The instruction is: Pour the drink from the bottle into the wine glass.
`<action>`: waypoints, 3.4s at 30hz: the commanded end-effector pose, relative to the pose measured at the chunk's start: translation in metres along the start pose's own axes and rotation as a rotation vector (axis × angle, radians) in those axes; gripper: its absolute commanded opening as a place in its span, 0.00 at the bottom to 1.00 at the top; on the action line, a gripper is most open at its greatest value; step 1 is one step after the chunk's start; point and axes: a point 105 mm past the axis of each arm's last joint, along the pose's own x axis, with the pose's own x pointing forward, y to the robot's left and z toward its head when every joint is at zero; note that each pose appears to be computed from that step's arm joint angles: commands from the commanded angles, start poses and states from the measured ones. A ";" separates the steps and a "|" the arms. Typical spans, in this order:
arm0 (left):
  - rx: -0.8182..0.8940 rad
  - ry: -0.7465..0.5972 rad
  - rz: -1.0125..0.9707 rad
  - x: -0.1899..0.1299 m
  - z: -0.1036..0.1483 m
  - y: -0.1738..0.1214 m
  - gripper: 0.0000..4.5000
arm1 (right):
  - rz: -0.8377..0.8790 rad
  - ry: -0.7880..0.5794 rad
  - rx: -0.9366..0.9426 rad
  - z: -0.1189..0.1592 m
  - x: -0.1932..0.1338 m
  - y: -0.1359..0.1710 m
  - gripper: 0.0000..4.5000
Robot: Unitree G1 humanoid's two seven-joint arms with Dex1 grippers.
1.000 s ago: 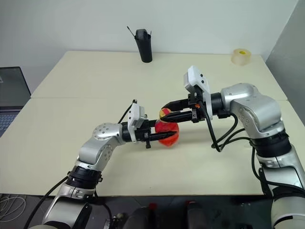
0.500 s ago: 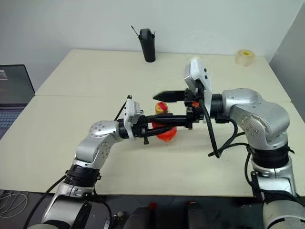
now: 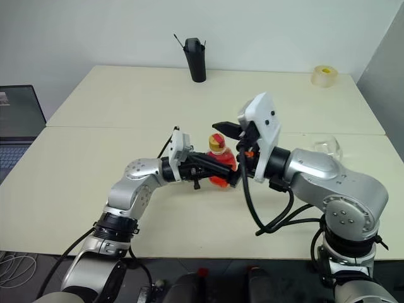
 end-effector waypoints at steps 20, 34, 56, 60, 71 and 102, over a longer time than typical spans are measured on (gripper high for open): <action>0.074 -0.035 -0.007 -0.002 0.018 -0.002 0.29 | -0.206 -0.002 -0.054 -0.013 0.020 -0.061 1.00; 0.081 -0.028 0.010 -0.006 0.018 0.002 0.28 | -0.097 0.102 -0.028 -0.017 -0.067 -0.042 1.00; 0.084 -0.037 0.010 -0.002 0.020 0.001 0.28 | -0.006 -0.005 -0.037 -0.004 0.014 -0.039 1.00; 0.084 -0.037 0.009 -0.001 0.020 0.001 0.28 | -0.038 -0.010 -0.033 -0.005 0.022 -0.048 1.00; 0.086 -0.038 0.007 -0.002 0.020 -0.001 0.28 | -0.069 -0.015 -0.026 -0.011 0.029 -0.062 1.00; 0.091 -0.032 0.008 -0.002 0.018 0.002 0.20 | -0.054 0.023 -0.005 -0.004 -0.011 -0.045 1.00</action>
